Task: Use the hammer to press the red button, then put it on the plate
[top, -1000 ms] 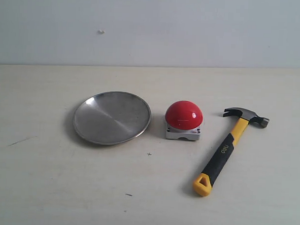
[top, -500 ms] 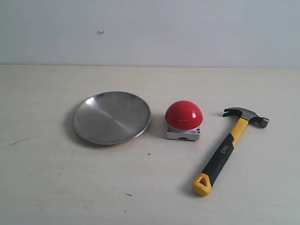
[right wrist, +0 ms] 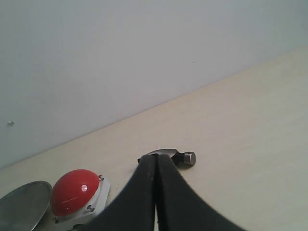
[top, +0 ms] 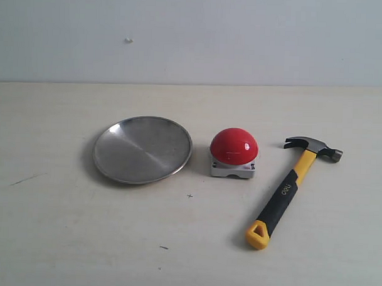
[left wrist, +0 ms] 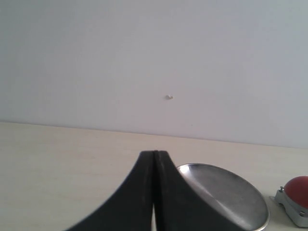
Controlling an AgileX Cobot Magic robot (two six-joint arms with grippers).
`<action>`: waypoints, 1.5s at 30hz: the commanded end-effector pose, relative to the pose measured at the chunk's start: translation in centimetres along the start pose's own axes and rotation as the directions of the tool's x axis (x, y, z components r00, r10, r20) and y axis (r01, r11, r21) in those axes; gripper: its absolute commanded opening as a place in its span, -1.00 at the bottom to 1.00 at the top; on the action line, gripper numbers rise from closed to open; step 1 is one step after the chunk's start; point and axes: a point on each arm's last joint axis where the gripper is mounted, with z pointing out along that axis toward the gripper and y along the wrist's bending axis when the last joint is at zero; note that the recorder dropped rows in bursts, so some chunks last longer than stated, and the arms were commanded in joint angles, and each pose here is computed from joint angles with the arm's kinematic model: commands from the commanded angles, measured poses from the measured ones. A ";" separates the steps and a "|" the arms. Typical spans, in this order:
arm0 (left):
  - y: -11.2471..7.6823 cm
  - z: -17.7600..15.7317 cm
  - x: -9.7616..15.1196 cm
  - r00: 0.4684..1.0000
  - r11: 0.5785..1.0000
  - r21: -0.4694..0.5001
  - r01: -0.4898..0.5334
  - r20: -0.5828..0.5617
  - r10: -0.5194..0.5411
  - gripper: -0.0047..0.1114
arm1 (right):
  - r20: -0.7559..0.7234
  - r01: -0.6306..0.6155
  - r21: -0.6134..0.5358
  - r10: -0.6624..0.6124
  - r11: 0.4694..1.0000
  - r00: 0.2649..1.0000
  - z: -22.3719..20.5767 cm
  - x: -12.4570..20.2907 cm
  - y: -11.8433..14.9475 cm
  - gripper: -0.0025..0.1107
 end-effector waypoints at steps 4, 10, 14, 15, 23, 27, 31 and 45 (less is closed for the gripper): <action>-0.2 0.0 0.0 1.000 1.000 0.029 0.005 0.001 -0.005 -0.92 | 0.090 -0.254 -0.023 0.255 0.967 0.963 -0.1 -0.7 0.0 -0.96; -0.3 -0.1 0.1 1.000 0.999 0.050 0.005 -0.002 -0.005 -0.92 | 0.159 -0.448 -0.062 0.452 0.892 0.878 -0.2 -1.4 -0.2 -0.96; -0.3 -0.1 0.1 1.000 0.999 0.050 0.005 -0.002 -0.005 -0.92 | 0.155 -0.463 -0.063 0.467 0.884 0.871 -0.1 -1.4 -0.2 -0.96; -0.3 -0.1 0.1 1.000 0.999 0.050 0.005 -0.002 -0.005 -0.92 | 0.158 -0.460 -0.064 0.464 0.886 0.871 -0.2 -1.4 -0.2 -0.96; -0.3 -0.1 0.1 1.000 0.999 0.050 0.005 -0.002 -0.005 -0.92 | 0.016 -0.196 -0.035 0.197 0.980 0.980 1.8 -8.0 3.5 -0.96; -0.3 -0.1 0.1 1.000 0.999 0.050 0.005 -0.002 -0.005 -0.92 | -0.190 -0.115 -0.011 0.111 0.993 0.975 5.2 -11.5 5.6 -0.96; -0.3 -0.1 0.1 1.000 0.999 0.050 0.005 -0.002 -0.005 -0.92 | -0.480 -0.079 0.046 0.092 0.996 0.872 9.9 -12.4 6.7 -0.96; -0.3 -0.1 0.1 1.000 0.999 0.050 0.005 -0.002 -0.005 -0.92 | -0.838 0.053 0.255 0.193 0.965 0.510 21.8 -8.1 4.7 -0.67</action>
